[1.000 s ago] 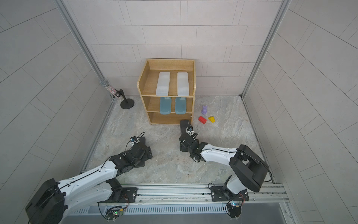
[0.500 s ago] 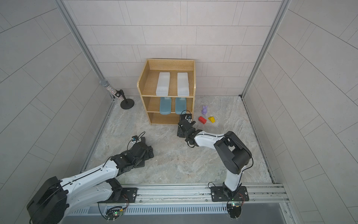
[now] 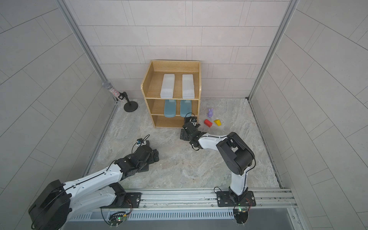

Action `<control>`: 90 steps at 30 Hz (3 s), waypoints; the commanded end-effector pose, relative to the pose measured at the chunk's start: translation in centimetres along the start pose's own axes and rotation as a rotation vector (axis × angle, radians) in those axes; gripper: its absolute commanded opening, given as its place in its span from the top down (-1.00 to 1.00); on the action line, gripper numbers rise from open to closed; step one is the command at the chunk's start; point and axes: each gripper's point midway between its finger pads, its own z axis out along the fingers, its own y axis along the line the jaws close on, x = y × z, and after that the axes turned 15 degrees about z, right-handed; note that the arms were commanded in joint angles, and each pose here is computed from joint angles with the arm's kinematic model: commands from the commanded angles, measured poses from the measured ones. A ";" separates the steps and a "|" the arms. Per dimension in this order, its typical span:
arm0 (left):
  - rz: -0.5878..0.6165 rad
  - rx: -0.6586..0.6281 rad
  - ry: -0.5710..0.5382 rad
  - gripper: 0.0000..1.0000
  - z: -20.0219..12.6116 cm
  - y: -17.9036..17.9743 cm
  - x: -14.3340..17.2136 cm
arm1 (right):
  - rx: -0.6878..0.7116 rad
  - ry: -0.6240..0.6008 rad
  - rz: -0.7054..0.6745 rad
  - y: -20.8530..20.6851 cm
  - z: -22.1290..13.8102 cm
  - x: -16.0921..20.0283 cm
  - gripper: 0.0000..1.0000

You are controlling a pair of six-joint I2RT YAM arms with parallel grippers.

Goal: Place the pencil cases on the shelf according to color
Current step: Place the pencil case on the shelf, then move the pencil case to the center of the board.

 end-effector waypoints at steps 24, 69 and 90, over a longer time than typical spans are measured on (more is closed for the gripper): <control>-0.007 -0.006 0.079 -0.99 -0.3 1.4 3.0 | -0.001 0.077 -0.092 -3.9 -5.6 5.7 -0.82; -0.006 -0.189 0.046 -0.99 -1.7 6.3 -1.7 | -0.108 0.085 -0.085 -2.7 -7.3 3.9 -0.61; 0.039 0.065 0.078 -0.99 1.4 -4.3 1.1 | -0.107 0.067 -0.116 -7.7 -14.2 6.0 -0.77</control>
